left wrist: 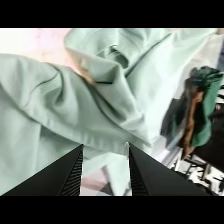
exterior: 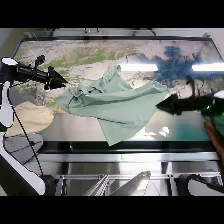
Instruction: Fold the shirts.
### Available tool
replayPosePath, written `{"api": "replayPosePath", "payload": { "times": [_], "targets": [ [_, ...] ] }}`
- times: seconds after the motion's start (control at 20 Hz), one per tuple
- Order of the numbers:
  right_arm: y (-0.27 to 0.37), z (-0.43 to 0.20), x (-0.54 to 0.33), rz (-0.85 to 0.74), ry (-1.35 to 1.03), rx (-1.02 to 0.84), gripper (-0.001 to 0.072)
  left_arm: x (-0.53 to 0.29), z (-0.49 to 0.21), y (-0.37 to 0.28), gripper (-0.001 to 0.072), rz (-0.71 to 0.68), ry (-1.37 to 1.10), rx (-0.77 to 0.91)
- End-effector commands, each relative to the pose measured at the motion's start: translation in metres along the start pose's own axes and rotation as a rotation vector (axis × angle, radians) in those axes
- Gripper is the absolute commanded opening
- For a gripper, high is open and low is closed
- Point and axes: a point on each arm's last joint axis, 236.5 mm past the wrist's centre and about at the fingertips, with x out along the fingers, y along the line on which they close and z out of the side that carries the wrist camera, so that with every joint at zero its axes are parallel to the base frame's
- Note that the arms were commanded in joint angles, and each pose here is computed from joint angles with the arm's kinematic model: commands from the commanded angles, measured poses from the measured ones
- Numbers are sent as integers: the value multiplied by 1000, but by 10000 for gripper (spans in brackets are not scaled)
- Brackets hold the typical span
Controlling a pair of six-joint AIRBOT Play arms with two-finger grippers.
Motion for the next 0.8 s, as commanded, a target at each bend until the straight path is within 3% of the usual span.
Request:
{"api": "replayPosePath", "payload": {
  "times": [0.0,0.1,0.15,0.2,0.25,0.3,0.35,0.75],
  "targets": [
    [-20,-90,36,-36,-8,187,250,4,7,4,297,42,-24,48],
    [-21,-120,55,-43,1,212,381,6,10,-1,296,25,-33,56],
    [-21,-129,64,-58,6,210,381,6,9,-2,297,24,-28,56],
    [-23,-133,72,-85,6,193,381,6,6,-2,349,22,-17,56],
    [-23,-136,80,-100,3,191,384,6,3,-2,720,20,-6,56],
    [-23,-139,88,-108,3,203,430,6,1,-3,716,18,6,52],
    [-24,-144,97,-114,10,231,521,6,-1,-4,711,16,12,52],
    [-19,-145,157,-136,69,241,512,6,-3,-4,710,14,22,51]
  ]
}}
